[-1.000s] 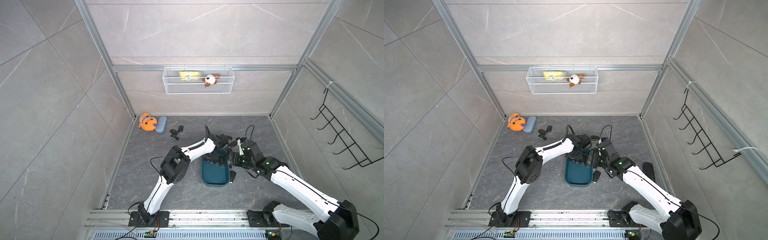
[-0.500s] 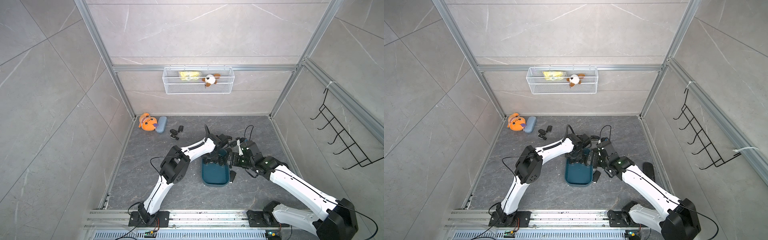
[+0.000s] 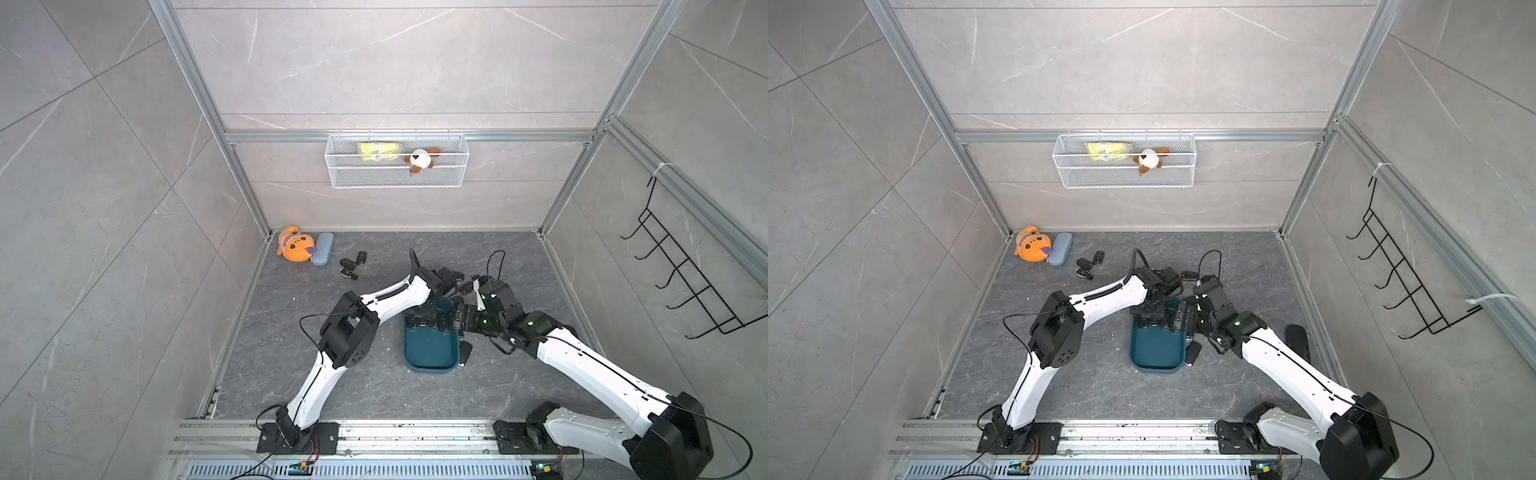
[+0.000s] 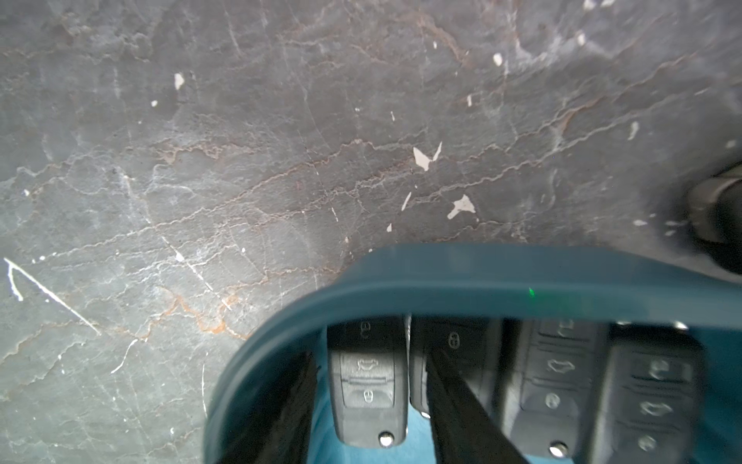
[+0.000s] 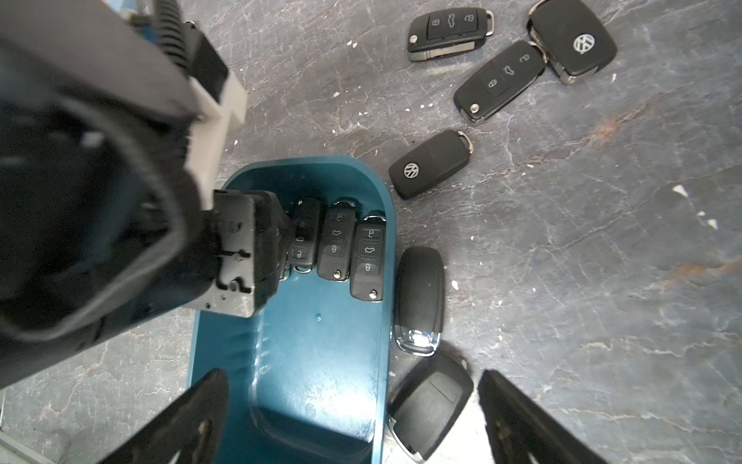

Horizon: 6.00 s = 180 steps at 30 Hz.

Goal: Place the car key into the storage box
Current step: Place the car key in the storage box, then pick up the car key from the center of the board, then place the car key in the storage box.

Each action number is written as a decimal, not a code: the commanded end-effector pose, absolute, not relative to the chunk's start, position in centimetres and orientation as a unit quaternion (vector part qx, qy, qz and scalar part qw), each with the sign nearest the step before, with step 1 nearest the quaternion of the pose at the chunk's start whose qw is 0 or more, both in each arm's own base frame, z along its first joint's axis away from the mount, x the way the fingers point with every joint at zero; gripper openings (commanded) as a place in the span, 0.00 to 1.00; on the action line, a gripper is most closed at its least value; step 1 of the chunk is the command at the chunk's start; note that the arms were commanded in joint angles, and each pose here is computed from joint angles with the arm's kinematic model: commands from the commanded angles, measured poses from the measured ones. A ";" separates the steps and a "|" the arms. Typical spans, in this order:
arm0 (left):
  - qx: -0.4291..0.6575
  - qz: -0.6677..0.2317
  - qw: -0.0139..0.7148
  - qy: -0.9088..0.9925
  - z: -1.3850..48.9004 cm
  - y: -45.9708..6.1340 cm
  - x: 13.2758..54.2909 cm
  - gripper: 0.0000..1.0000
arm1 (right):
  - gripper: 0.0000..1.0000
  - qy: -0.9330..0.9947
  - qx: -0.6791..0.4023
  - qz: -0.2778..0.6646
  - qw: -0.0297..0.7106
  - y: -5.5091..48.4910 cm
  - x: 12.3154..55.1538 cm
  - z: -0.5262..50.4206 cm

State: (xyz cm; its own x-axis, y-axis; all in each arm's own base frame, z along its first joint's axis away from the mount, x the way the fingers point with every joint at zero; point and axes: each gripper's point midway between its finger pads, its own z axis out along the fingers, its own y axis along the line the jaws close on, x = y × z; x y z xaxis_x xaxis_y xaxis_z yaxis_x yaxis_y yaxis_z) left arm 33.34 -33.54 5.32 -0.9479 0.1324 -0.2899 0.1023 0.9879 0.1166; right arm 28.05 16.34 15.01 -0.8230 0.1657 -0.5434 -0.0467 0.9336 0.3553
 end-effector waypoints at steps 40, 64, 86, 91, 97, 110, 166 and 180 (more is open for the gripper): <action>0.030 -0.155 0.284 0.946 19.0 -28.8 34.6 1.00 | 0.81 0.955 0.251 0.039 0.153 13.6 40.4 5.1; 0.013 -0.176 0.270 0.947 18.8 -28.2 35.2 1.00 | 0.36 0.963 0.252 0.034 0.085 14.4 39.4 0.3; 0.027 -0.211 0.268 0.940 19.8 -29.0 34.7 1.00 | 0.26 0.969 0.163 0.047 0.179 13.6 37.0 10.3; 0.025 -0.212 0.272 0.938 20.1 -28.5 34.4 1.00 | 0.26 0.973 0.127 0.044 0.189 15.9 34.5 12.1; 0.011 -0.210 0.272 0.939 19.9 -27.0 33.7 1.00 | 0.26 0.979 0.094 0.035 0.178 19.0 31.1 12.1; -0.017 -0.209 0.280 0.937 19.8 -23.7 32.0 1.00 | 0.27 0.990 0.073 0.008 0.119 21.7 24.8 6.6; -0.019 -0.214 0.269 0.939 19.6 -23.6 31.9 1.00 | 0.45 0.988 0.080 -0.085 0.106 20.2 27.0 3.4; -0.017 -0.217 0.266 0.939 19.4 -23.8 32.2 1.00 | 0.42 0.985 0.057 -0.123 0.108 19.5 27.0 3.7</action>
